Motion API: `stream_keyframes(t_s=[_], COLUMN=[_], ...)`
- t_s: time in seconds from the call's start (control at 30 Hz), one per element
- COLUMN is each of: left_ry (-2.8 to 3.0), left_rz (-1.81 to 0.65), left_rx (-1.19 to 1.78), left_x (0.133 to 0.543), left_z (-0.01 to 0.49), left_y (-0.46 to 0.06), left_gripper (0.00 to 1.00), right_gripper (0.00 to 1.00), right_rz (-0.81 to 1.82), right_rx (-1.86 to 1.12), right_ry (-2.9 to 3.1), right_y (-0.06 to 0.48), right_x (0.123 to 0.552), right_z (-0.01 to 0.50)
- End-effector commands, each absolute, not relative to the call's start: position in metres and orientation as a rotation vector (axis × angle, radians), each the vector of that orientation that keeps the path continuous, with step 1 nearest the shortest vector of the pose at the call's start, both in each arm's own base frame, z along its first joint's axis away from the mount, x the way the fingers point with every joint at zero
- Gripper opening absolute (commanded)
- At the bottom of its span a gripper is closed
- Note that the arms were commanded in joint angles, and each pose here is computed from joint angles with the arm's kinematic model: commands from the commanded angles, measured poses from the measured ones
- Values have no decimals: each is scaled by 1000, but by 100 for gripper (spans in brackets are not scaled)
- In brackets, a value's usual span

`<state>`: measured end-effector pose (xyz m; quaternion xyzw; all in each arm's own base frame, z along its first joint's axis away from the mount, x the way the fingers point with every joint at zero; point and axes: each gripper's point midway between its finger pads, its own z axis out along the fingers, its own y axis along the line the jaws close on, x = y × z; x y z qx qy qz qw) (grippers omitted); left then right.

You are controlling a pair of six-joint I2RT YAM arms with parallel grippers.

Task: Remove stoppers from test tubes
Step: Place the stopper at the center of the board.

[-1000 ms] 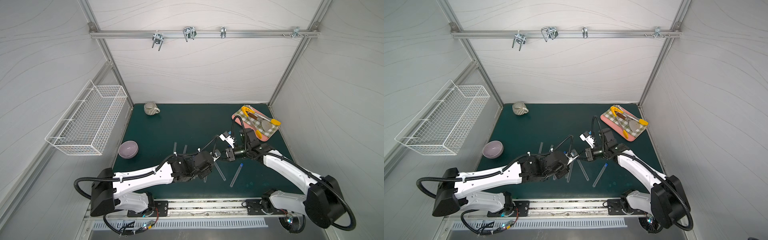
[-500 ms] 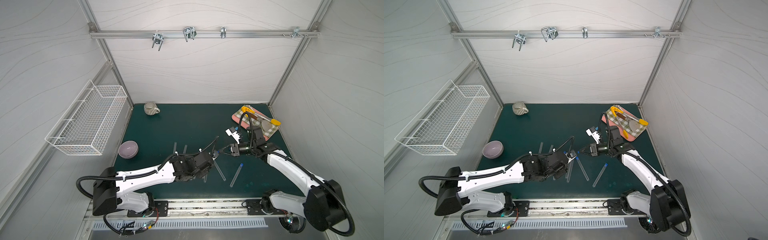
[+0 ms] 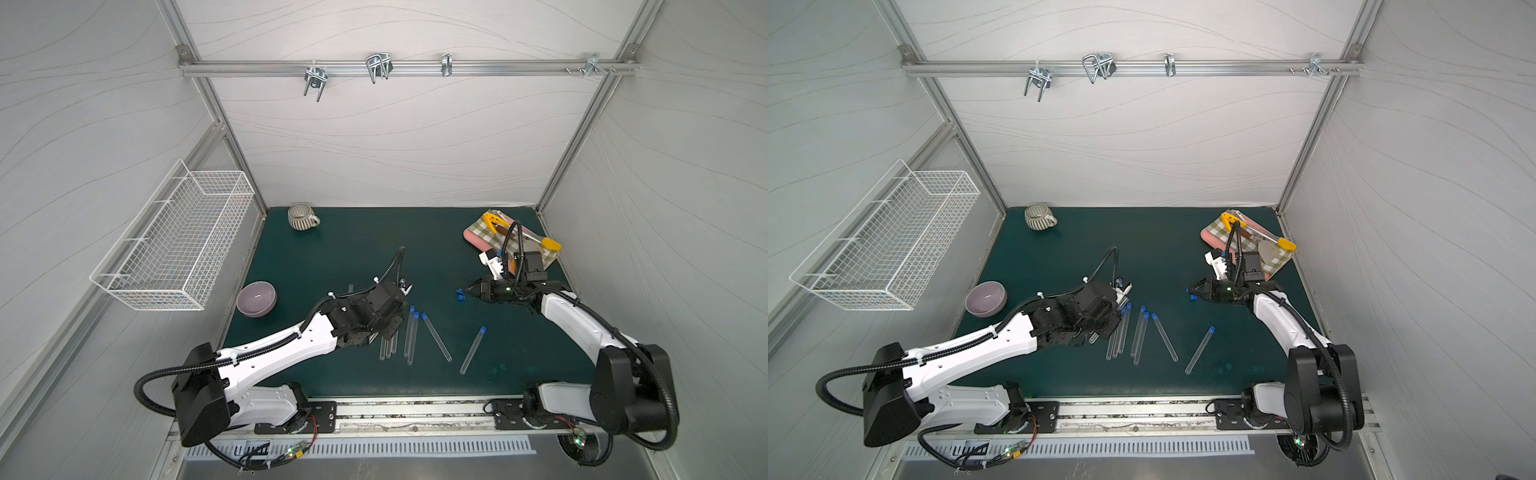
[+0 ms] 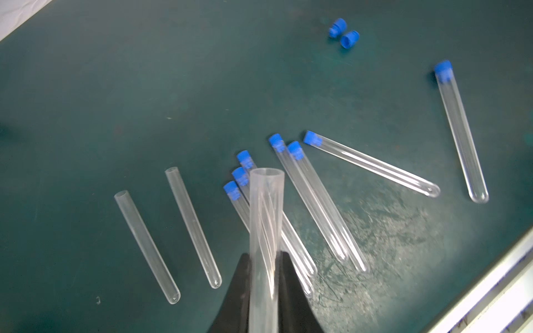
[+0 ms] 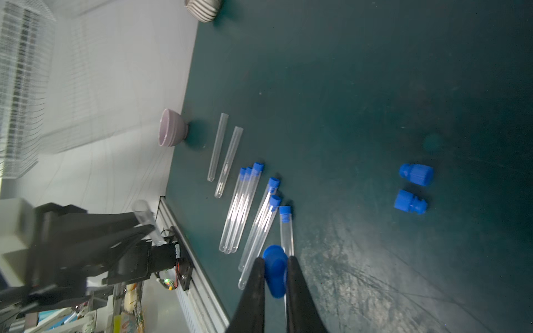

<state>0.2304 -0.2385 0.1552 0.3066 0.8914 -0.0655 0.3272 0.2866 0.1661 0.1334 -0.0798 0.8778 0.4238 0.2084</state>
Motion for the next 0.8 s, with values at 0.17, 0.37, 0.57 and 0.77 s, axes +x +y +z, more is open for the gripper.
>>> stream_keyframes(t_s=[0.17,0.37,0.57,0.77], left_ry=[2362,2360,2391,2427], left_rz=[-264,-362,-358,-334], left_rx=[634,584,551,527], left_x=[248,258,267,272], left_z=[165,168,162,152], left_y=[-235,-245,-243,-237], left_gripper=[0,0,0,0], right_gripper=[2,3,4,9], right_rz=[1076,1174,1119,1135], right_rx=[-124,61,139,193], right_ry=[2531,2516,2532,2540], right_y=[145,128,115,110], right_x=[301,311,320,330], right_z=[91,73,60,51])
